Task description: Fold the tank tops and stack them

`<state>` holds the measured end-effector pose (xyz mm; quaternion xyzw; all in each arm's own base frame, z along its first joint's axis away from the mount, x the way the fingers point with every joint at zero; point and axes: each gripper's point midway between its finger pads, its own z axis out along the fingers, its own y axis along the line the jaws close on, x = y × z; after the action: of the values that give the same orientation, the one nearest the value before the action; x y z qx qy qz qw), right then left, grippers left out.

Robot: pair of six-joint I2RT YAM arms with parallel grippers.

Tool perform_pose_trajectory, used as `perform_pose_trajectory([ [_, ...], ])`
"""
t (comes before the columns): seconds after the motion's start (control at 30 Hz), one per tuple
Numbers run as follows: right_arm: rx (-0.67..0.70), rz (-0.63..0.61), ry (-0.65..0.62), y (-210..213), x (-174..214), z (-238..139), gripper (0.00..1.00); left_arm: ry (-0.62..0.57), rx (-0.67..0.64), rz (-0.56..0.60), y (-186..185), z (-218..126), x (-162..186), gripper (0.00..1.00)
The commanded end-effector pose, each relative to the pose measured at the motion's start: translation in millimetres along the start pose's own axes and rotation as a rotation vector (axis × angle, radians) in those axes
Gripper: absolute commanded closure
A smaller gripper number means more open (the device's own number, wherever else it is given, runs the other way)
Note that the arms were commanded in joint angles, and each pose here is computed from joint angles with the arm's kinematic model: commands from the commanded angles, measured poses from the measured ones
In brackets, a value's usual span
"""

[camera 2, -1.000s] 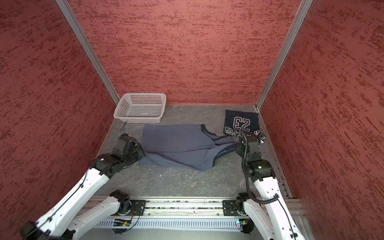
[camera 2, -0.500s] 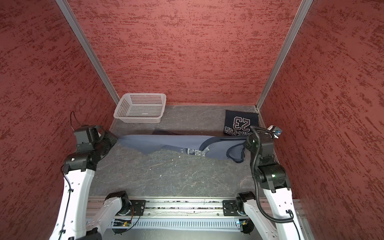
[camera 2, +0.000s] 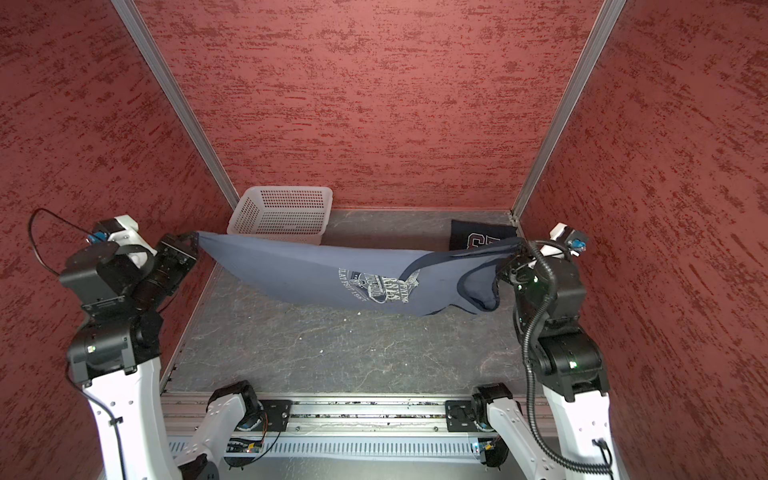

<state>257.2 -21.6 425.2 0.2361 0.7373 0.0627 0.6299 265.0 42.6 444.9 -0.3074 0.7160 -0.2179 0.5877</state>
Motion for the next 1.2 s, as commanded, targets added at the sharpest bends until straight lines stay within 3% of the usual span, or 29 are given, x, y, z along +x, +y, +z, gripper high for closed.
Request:
perform_pose_trajectory([
  [0.0,-0.006,-0.044,-0.019,20.4,-12.2,38.5,1.0,0.041,0.023,-0.005,-4.8,41.5,-14.4,1.0],
  [0.27,-0.044,-0.065,-0.098,64.1,-59.8,91.9,1.0,0.078,0.111,0.025,-41.6,93.8,-54.6,1.0],
  [0.47,-0.092,-0.051,-0.117,73.5,-73.3,85.7,1.0,-0.02,0.17,0.08,-68.1,64.8,-78.2,1.0],
  [0.63,-0.109,-0.041,-0.049,63.1,-39.6,81.8,1.0,0.028,0.191,0.079,-63.9,49.9,-58.4,1.0],
  [0.8,-0.165,0.008,0.118,50.5,36.2,86.8,1.0,0.053,0.109,0.021,-17.1,26.9,-11.6,1.0],
  [0.9,-0.173,0.031,0.235,35.9,92.8,91.0,1.0,0.137,-0.007,-0.056,35.3,25.0,42.4,1.0],
  [1.03,-0.086,0.029,0.398,-2.9,173.2,93.2,1.0,0.217,-0.298,-0.233,139.9,9.7,122.7,1.0],
  [1.17,0.059,0.047,0.507,-47.0,228.3,81.2,1.0,0.267,-0.409,-0.403,202.3,0.4,181.4,1.0],
])
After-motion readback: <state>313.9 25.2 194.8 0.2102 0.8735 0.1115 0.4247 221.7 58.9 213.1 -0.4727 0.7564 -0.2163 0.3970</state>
